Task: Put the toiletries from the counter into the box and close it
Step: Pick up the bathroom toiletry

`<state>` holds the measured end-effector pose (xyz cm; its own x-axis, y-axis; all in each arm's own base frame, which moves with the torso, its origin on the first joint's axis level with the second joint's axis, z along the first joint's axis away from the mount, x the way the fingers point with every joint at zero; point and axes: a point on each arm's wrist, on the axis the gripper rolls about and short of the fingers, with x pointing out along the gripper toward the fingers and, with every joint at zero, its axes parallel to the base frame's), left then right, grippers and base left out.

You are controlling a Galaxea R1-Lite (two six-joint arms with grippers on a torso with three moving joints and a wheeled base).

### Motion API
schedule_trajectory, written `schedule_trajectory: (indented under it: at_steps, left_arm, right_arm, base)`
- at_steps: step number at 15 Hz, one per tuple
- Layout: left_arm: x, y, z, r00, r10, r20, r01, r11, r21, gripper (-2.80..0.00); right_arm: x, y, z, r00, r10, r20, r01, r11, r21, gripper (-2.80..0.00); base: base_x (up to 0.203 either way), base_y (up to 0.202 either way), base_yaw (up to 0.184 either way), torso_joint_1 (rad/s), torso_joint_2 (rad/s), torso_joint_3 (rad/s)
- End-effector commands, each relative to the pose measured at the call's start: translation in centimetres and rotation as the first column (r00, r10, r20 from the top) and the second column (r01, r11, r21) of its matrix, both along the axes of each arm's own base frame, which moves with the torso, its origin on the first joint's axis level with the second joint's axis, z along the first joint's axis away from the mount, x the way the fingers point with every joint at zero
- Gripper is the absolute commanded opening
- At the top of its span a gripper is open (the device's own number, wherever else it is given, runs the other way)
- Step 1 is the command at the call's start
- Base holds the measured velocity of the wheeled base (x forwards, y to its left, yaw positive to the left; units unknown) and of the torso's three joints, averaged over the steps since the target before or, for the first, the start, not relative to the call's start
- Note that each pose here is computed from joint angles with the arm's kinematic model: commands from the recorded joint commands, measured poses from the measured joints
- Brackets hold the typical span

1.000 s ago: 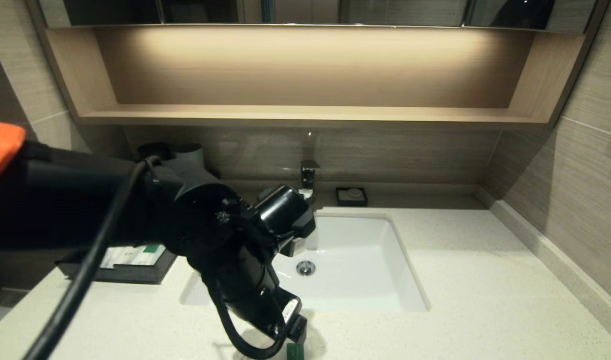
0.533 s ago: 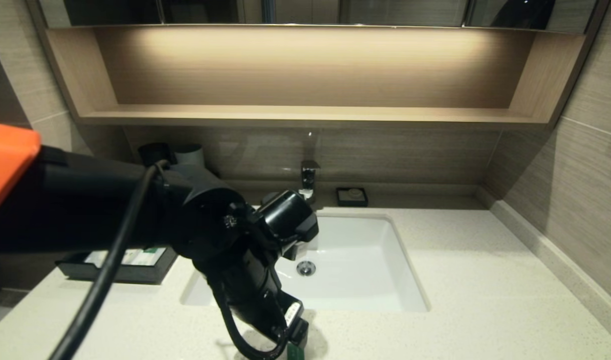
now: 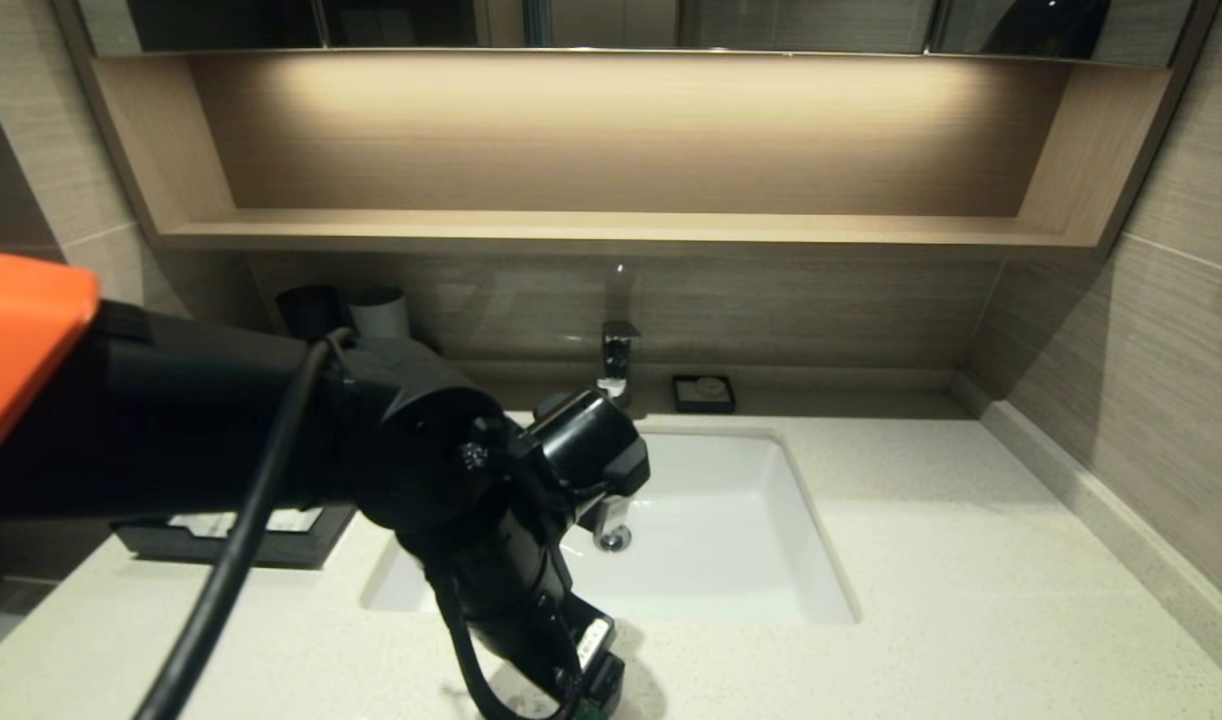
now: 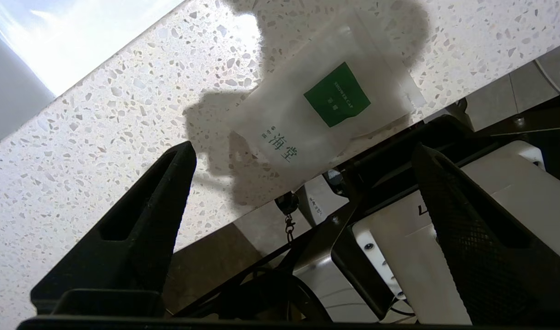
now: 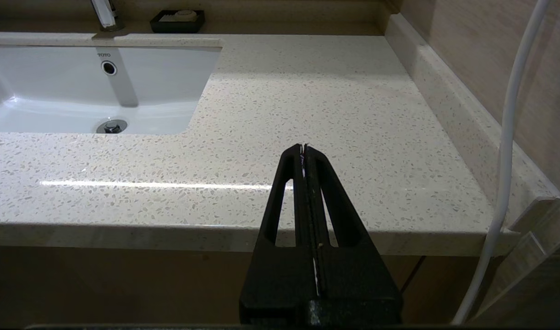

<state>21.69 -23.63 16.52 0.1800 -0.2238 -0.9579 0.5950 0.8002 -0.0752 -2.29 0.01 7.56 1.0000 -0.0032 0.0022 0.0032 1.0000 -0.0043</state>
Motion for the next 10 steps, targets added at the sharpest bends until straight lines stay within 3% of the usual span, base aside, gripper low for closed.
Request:
schedule_trajectory:
  at_steps: [1,5,10]
  left_arm:
    - [-0.1,-0.2,0.0,1.0,-0.011,0.0,0.011,1.0,0.001,0.0]
    - [-0.2,-0.9,-0.1,0.998,-0.069,0.012,0.069,0.998,0.007,0.0]
    - [1.0,-2.4,-1.1,0.998,-0.064,0.005,0.063,0.998,0.024,0.0]
  right_arm:
    - [0.0,0.0,0.0,1.0,0.001,-0.002,-0.001,1.0,0.0,-2.8]
    - [0.0,0.0,0.0,1.0,0.0,-0.002,0.0,1.0,0.0,-2.8]
    - [0.0,0.0,0.0,1.0,0.002,-0.002,-0.002,1.0,0.0,-2.8]
  base:
    - [0.0,0.0,0.0,0.0,0.0,0.0]
    - [0.0,0.0,0.0,0.0,0.0,0.0]
    - [0.0,0.0,0.0,0.0,0.0,0.0]
